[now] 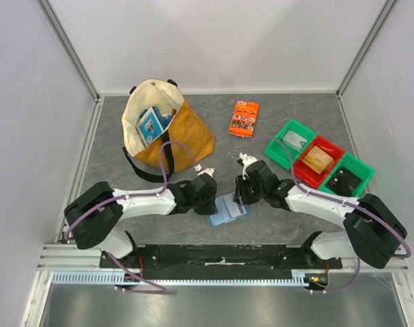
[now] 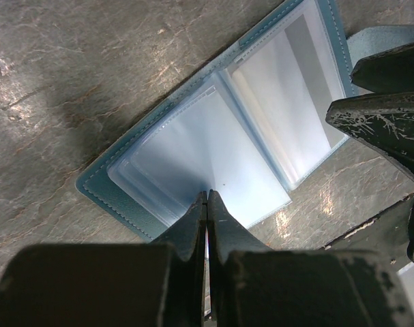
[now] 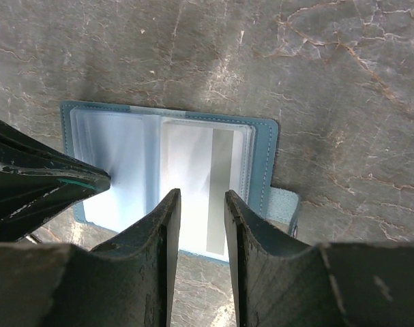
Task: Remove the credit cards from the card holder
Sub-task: Remove the credit card from the card holder.
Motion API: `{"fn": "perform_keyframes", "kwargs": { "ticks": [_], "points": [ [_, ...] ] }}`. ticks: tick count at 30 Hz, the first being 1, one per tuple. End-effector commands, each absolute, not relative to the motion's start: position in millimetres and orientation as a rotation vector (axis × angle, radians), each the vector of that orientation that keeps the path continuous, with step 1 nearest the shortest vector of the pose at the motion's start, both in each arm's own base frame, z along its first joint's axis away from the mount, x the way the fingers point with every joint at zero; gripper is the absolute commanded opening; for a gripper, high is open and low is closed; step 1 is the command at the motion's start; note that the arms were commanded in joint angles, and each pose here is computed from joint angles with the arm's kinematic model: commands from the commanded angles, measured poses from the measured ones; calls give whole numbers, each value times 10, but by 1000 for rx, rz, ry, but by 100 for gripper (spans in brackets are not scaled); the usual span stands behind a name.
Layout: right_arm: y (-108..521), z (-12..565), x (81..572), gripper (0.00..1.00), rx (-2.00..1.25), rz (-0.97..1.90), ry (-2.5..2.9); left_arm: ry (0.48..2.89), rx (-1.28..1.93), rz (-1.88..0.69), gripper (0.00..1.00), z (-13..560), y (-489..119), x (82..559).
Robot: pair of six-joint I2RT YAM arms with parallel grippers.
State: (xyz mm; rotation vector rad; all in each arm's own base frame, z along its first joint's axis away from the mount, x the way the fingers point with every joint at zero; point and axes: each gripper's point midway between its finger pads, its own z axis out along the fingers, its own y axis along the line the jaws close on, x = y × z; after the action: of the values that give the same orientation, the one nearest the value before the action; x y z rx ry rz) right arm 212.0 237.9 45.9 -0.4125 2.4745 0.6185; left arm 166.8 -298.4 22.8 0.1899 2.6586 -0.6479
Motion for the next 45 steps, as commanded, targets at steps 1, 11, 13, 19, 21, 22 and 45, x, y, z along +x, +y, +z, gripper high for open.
{"fn": "perform_keyframes", "kwargs": {
  "ticks": [1,11,13,19,21,22,45],
  "points": [
    [2444,610,2213,39,-418,624,2423,2701,190,-550,3,118,-2855,1615],
    [2373,360,2196,39,-416,552,2491,2705,195,-545,3,104,-2850,1606],
    [2371,336,2196,39,-421,547,2496,2703,195,-550,3,113,-2861,1609],
    [2417,369,2177,33,-430,584,2490,2706,195,-544,2,99,-2850,1609],
    [2433,374,2171,33,-435,595,2491,2706,198,-548,2,104,-2855,1603],
    [2434,362,2168,33,-436,595,2494,2707,198,-546,3,99,-2854,1603],
    [2390,508,2224,33,-385,571,2463,2701,199,-544,2,107,-2840,1601]
  ]
}}
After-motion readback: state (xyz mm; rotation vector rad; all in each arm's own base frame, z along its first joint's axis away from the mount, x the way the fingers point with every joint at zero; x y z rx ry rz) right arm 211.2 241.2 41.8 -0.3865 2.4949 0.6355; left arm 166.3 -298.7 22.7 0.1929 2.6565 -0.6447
